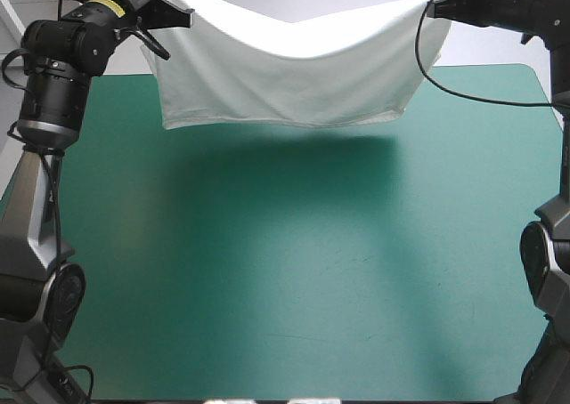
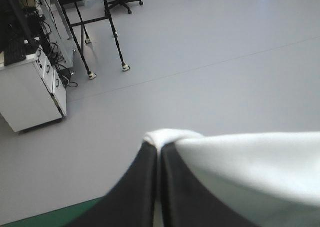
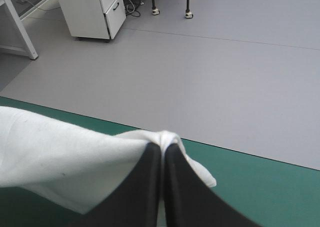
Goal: Fold the cloth
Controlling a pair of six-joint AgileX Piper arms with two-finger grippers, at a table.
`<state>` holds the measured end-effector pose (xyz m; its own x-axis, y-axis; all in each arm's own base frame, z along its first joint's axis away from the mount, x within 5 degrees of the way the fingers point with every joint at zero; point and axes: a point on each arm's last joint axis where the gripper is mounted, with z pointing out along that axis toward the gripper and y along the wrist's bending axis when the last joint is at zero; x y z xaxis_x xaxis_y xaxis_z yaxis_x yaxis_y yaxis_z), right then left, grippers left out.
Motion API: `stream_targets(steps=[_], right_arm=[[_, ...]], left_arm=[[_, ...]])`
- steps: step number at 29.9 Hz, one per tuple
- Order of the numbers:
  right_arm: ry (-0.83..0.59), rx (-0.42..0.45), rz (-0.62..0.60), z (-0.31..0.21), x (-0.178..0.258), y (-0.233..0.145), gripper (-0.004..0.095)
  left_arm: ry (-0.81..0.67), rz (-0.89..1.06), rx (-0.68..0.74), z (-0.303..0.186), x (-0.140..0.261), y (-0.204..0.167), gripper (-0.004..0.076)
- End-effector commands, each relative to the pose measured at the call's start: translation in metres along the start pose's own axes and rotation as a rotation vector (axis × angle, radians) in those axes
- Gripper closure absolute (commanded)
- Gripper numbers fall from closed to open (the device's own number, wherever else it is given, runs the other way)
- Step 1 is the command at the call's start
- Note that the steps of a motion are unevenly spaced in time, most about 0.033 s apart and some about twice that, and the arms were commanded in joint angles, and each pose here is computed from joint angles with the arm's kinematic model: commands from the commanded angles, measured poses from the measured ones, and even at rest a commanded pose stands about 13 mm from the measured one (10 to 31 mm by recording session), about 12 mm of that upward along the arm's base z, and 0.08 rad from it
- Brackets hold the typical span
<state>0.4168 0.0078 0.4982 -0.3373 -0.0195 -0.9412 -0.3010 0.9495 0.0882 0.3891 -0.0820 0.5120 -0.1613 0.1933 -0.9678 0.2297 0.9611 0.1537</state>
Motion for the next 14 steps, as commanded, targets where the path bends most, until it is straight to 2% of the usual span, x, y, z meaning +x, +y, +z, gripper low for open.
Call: stream_targets(steps=[1,9,14], right_arm=[[-0.134,0.029,-0.008,-0.025,-0.02,-0.008,0.0925],[0.153,-0.021,0.059,0.013,0.033,-0.034,0.0925],[0.341,-0.102,0.139,0.027,0.075,-0.04,0.0925]], left_arm=[[-0.088,-0.016,-0.015,-0.012,-0.017,0.003,0.0733],[0.14,-0.066,0.028,0.007,0.024,-0.005,0.0733],[0.32,-0.095,0.075,0.005,0.061,-0.014,0.0733]])
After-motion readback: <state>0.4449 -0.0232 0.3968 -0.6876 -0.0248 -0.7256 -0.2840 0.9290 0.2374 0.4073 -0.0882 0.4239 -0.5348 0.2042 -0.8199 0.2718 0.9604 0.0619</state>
